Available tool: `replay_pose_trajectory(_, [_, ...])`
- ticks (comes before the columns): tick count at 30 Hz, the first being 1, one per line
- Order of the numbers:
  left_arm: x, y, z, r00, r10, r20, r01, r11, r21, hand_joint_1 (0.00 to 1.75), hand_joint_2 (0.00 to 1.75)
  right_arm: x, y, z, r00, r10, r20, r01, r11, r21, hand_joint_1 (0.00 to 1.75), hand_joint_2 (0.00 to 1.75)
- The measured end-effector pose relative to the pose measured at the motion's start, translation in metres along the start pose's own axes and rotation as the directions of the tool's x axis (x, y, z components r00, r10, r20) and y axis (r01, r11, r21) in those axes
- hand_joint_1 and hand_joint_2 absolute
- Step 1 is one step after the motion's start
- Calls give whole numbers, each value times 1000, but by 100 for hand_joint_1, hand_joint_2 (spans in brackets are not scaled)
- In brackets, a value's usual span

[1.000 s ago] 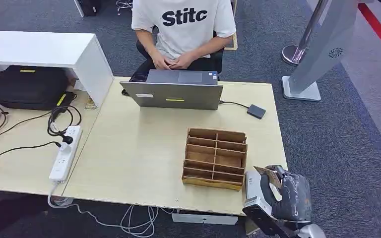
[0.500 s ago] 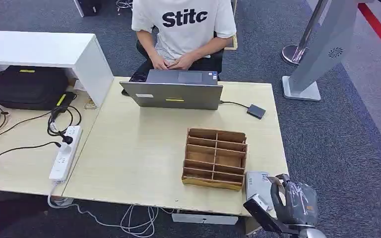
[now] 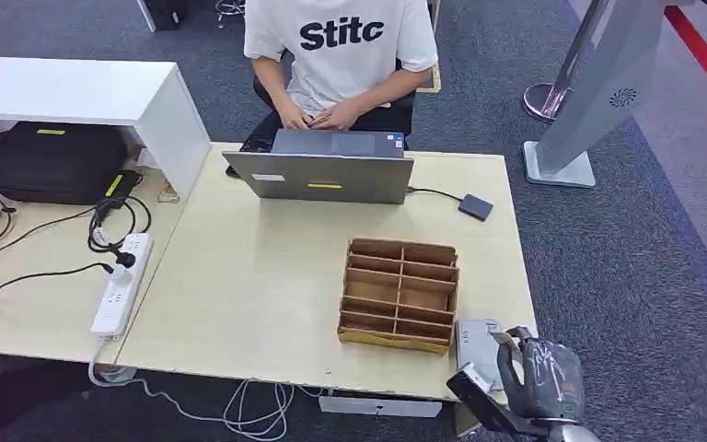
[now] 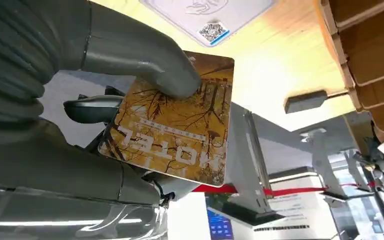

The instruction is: Pass the card to the sensor for recognition and then transmit it.

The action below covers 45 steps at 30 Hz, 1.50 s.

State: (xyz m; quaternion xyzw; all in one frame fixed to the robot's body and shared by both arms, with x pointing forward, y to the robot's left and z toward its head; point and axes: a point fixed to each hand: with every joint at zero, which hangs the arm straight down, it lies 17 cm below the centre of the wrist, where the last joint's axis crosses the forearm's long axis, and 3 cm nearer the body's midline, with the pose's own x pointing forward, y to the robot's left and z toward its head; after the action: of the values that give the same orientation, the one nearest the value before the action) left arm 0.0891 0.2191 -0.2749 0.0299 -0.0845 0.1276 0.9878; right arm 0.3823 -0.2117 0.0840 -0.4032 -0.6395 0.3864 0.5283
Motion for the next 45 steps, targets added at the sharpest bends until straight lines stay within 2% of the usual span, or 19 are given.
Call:
replay_pose_trajectory(7, [0,-1,0,1000,-6,1,6,1000,-5,0,175,4,23,1,997,78,13,-79,995,67,175,175])
replay_pose_trajectory(19, [0,-1,0,1000,-6,1,6,1000,-6,0,175,3,44,1,993,120,5,-120,985,121,175,175])
replay_pose_trajectory(30, [0,0,0,1000,-7,1,7,1000,-3,0,175,6,24,-5,981,196,3,-196,980,48,175,175])
replay_pose_trajectory(39, [0,0,0,1000,-7,0,7,1000,-2,0,175,11,7,-10,979,203,3,-203,979,0,175,175])
replay_pose_trajectory(41, [0,0,0,1000,-7,1,7,1000,-2,0,175,15,-3,-11,979,203,4,-202,979,-38,175,175])
replay_pose_trajectory(45, [0,0,0,1000,-11,0,11,1000,-2,0,175,43,-49,-19,978,201,57,-189,967,-169,175,175])
